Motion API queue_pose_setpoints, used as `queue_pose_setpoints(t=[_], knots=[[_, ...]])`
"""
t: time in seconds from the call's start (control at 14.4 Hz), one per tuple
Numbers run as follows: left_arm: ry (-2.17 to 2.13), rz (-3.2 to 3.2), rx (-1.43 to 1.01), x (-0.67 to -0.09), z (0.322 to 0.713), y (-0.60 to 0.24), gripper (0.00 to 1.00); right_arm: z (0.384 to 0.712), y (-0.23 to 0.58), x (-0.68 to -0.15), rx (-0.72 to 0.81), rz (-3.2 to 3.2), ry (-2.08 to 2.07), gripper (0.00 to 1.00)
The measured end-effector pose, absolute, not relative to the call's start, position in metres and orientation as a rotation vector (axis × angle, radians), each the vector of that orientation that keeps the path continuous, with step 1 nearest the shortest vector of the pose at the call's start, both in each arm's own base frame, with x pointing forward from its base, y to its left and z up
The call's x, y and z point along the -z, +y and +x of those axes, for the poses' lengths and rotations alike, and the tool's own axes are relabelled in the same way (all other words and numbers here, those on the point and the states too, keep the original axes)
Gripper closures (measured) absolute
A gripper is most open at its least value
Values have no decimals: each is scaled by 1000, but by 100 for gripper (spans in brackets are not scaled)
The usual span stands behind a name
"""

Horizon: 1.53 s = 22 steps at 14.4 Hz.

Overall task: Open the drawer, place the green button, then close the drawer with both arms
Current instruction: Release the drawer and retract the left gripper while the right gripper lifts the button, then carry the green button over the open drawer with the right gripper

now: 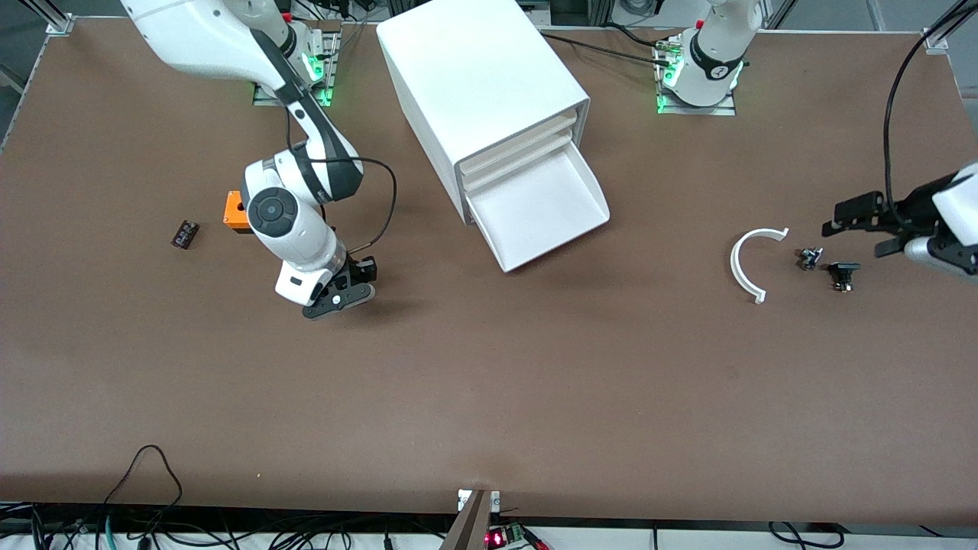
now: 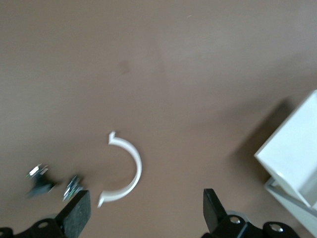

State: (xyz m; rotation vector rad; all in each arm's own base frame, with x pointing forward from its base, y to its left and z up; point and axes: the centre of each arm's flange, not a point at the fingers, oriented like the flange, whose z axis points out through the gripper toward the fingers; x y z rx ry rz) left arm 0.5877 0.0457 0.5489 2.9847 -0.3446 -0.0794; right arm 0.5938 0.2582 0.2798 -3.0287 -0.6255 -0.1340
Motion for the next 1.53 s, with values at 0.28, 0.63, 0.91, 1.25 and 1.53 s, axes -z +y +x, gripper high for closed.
queue_pose_setpoints(t=[0.28, 0.63, 0.91, 1.25, 1.53], knots=[[-235, 3100, 79, -580, 571, 32, 0, 608, 303, -376, 273, -2966, -698, 56], [-88, 3116, 78, -582, 568, 50, 0, 592, 373, -432, 391, -2839, -958, 56], [-79, 3117, 78, -582, 568, 53, 0, 554, 446, -436, 427, -2617, -1442, 56], [-80, 3117, 78, -582, 568, 52, 0, 516, 518, -397, 377, -2295, -1867, 56], [-80, 3117, 76, -582, 568, 52, 0, 472, 560, -382, 312, -2068, -2132, 56]])
